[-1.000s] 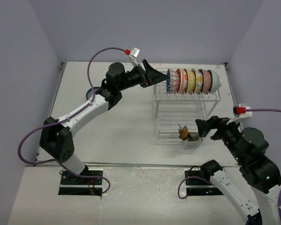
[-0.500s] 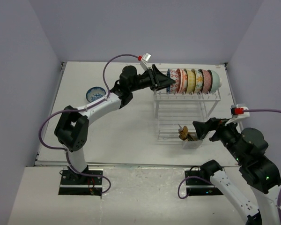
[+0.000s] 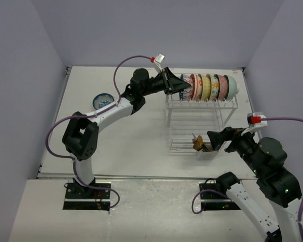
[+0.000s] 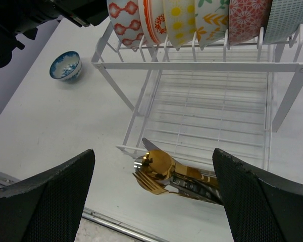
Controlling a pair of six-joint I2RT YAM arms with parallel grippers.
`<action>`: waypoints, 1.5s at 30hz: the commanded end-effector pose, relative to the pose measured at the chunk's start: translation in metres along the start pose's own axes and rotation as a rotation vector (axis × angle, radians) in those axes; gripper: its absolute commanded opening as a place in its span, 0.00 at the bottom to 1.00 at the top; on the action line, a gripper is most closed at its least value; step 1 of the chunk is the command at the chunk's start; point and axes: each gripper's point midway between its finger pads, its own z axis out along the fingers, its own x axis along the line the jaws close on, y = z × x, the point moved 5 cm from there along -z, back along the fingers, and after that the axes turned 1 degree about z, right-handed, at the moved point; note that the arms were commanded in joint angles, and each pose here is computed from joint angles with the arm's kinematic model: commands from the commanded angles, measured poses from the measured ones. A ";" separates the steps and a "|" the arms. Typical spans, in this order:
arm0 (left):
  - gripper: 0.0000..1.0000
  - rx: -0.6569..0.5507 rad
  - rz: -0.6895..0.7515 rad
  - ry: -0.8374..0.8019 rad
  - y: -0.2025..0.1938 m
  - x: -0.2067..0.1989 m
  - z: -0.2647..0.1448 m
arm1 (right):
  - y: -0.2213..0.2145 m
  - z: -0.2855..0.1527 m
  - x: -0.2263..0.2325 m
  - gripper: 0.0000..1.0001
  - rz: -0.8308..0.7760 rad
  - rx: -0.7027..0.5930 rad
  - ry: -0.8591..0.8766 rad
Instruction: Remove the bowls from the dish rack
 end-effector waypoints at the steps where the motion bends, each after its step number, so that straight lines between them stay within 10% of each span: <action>1: 0.25 -0.001 0.037 -0.059 0.006 -0.017 0.006 | 0.005 -0.003 0.005 0.99 -0.015 -0.033 0.040; 6: 0.00 0.003 0.042 -0.063 0.007 -0.019 0.008 | 0.006 -0.006 0.004 0.99 -0.018 -0.042 0.038; 45: 0.00 -0.246 0.294 0.031 0.046 -0.091 -0.030 | 0.023 -0.037 0.013 0.99 -0.034 -0.134 0.123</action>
